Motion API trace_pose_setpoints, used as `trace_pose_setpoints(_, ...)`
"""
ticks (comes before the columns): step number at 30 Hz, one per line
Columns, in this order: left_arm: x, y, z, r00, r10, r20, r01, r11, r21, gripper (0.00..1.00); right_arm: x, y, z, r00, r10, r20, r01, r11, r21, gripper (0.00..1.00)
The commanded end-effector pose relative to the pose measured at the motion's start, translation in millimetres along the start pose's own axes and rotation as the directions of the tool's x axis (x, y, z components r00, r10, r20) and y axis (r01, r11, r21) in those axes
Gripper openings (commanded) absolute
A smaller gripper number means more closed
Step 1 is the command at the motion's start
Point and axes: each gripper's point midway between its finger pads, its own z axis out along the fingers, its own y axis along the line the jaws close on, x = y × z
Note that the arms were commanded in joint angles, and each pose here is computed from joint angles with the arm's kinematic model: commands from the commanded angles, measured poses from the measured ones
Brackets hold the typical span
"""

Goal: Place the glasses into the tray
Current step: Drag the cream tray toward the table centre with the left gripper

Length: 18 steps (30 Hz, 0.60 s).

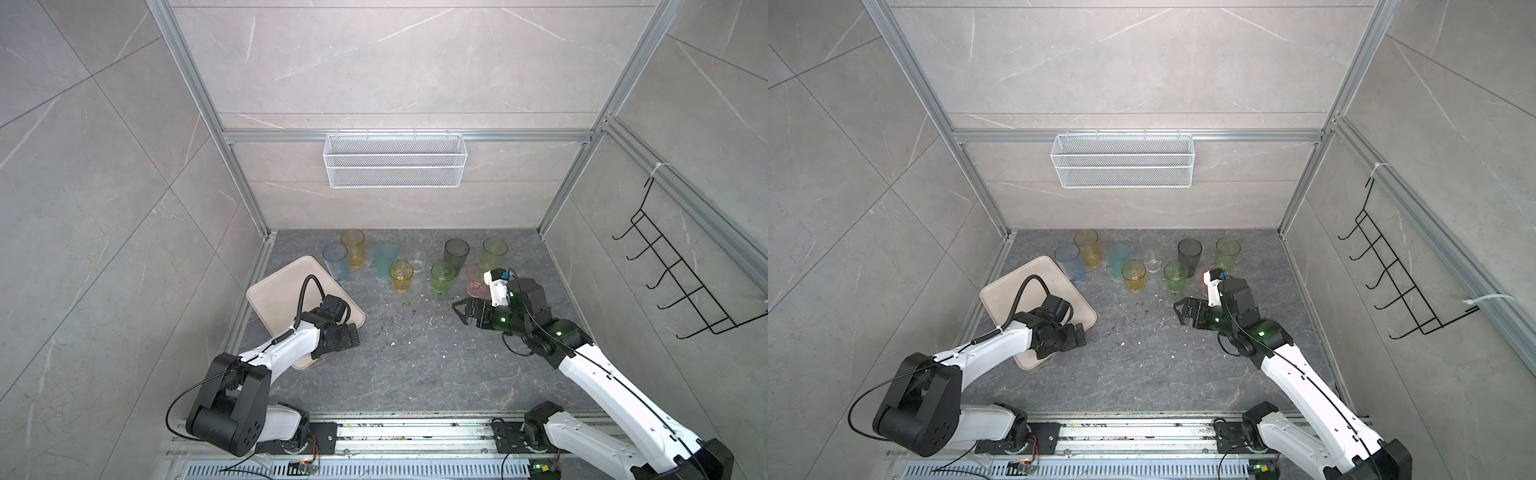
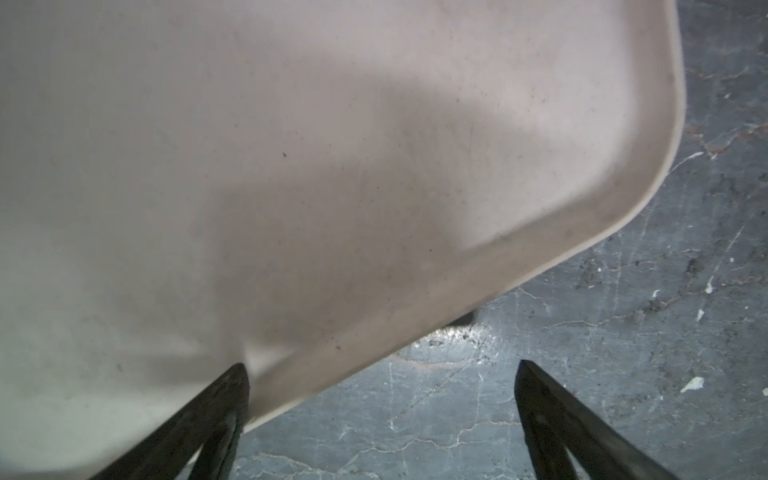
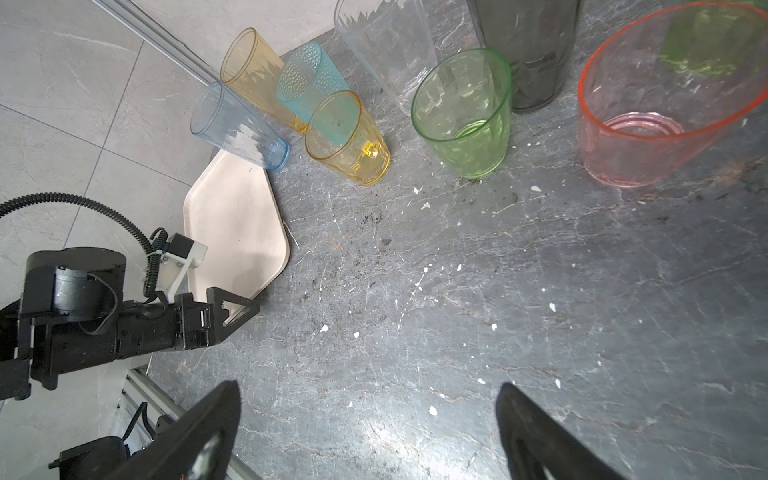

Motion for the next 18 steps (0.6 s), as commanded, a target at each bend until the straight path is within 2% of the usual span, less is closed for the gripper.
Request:
trace_pose_setpoints(1,11.2,-12.8,2.3,0.998,0.015,-0.057,-0.011,0.997,0.076,0.99,-1.9,0.9,0.6,1.000,0.008,0.002,-0.008,1.000,0.010,0.97)
trace_pose_setpoints(12,35.1,-37.7,3.0,0.991,0.045,-0.126,-0.024,0.987,0.161,0.95,4.2,-6.5,0.6,1.000,0.025,-0.011,-0.024,0.999,0.044,0.97)
trace_pose_setpoints(18,50.2,-48.3,-0.5,0.986,0.069,-0.150,-0.041,0.983,0.179,0.83,7.0,-9.4,-1.0,0.999,0.027,-0.016,-0.027,0.998,0.056,0.97)
